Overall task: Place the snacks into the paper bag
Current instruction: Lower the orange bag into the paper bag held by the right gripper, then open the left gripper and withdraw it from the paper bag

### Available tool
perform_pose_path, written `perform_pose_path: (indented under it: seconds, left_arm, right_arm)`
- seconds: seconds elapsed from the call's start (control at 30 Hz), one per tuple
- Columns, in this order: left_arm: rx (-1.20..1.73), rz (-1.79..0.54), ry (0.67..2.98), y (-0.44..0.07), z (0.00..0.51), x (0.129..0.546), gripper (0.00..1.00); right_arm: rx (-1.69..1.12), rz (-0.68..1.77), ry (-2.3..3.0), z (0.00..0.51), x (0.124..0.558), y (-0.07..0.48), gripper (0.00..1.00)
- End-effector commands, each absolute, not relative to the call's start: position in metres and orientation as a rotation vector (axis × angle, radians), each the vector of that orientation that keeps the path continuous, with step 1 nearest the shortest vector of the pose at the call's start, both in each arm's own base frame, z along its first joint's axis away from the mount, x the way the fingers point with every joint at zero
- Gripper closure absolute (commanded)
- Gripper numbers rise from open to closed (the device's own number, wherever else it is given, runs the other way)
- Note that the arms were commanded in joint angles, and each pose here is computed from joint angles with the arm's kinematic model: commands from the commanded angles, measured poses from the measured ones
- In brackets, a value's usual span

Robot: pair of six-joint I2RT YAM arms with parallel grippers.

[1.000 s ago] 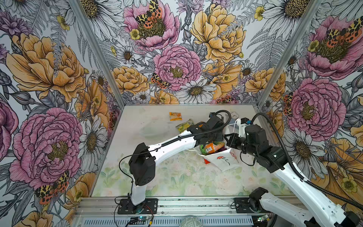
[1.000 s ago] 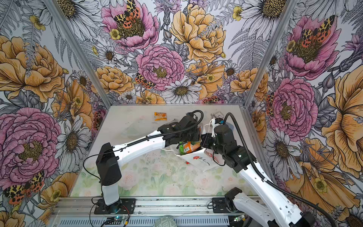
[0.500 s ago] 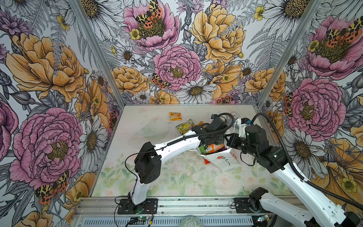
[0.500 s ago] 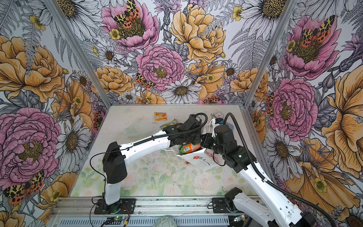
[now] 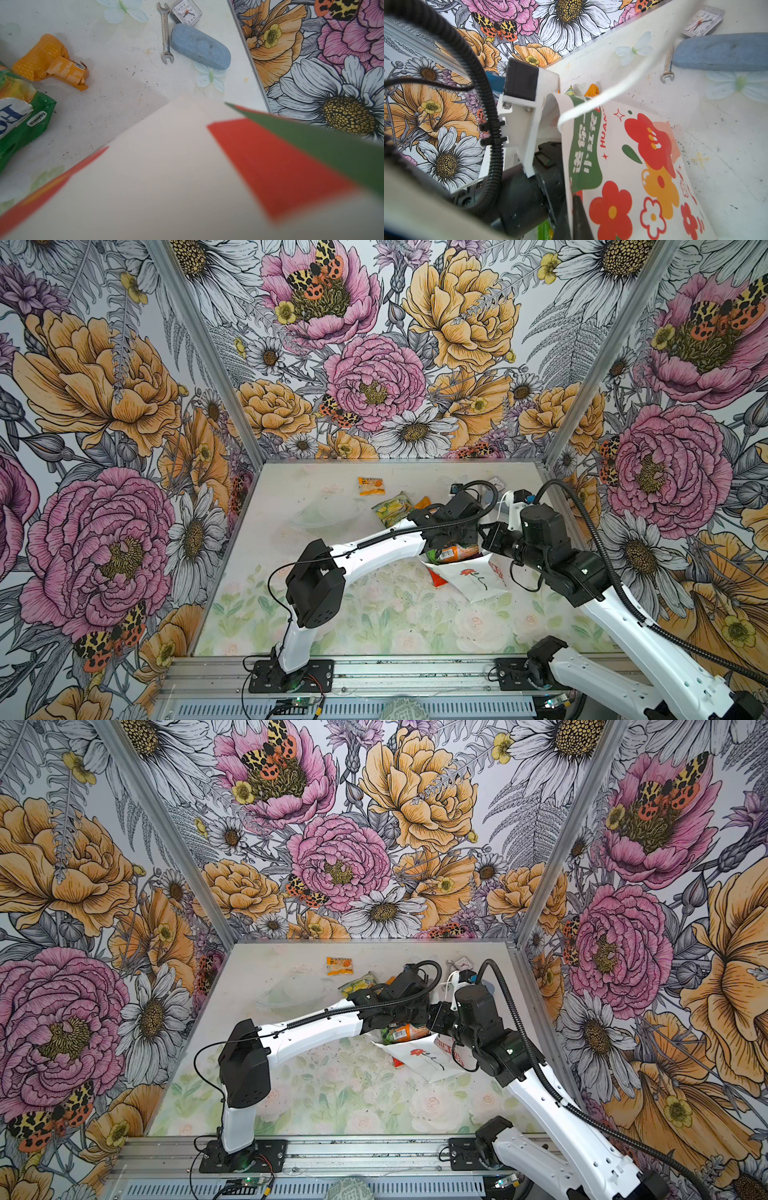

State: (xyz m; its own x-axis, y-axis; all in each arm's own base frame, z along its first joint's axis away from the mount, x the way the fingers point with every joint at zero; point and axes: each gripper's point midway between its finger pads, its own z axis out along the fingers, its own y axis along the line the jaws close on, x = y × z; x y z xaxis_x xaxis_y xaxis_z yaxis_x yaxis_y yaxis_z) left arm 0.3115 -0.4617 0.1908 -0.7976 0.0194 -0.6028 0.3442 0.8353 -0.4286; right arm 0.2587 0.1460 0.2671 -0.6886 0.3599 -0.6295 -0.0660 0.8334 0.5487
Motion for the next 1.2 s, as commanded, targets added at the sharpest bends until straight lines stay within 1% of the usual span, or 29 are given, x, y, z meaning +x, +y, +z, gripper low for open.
perform_pose_path:
  seconds: [0.0,0.03,0.1,0.27,0.37,0.43,0.6,0.67,0.83,1.03,1.17]
  left_arm:
    - [0.366,-0.752,2.433,-0.476,0.180,0.290,0.95]
    - [0.367,-0.742,2.420,-0.473,0.184,0.290,0.93]
    - [0.366,-0.707,2.383,-0.466,0.195,0.289,0.85]
    - [0.369,-0.624,2.268,-0.452,0.228,0.288,0.70]
    - [0.373,-0.595,2.218,-0.446,0.243,0.287,0.64]
    - [0.361,-0.598,2.167,-0.438,0.265,0.284,0.56]
    - [0.323,-0.632,2.098,-0.420,0.283,0.277,0.40]
    - [0.304,-0.638,2.067,-0.408,0.290,0.275,0.35]
    - [0.247,-0.676,1.966,-0.371,0.318,0.266,0.28]
    - [0.186,-0.743,1.923,-0.337,0.346,0.261,0.28]
    - [0.151,-0.841,1.870,-0.314,0.385,0.247,0.28]
  right_arm:
    - [0.174,0.837,2.040,0.325,0.261,0.156,1.00]
    - [0.177,0.834,2.041,0.324,0.262,0.155,1.00]
    - [0.182,0.826,2.043,0.322,0.262,0.154,1.00]
    - [0.185,0.819,2.047,0.320,0.263,0.152,1.00]
    - [0.184,0.818,2.043,0.322,0.262,0.152,1.00]
    - [0.186,0.816,2.043,0.322,0.262,0.151,1.00]
    - [0.188,0.803,2.038,0.324,0.262,0.147,1.00]
    - [0.189,0.790,2.036,0.325,0.261,0.144,1.00]
    - [0.188,0.765,2.034,0.327,0.262,0.139,1.00]
    - [0.197,0.737,2.041,0.324,0.262,0.132,1.00]
    - [0.200,0.700,2.046,0.324,0.261,0.125,1.00]
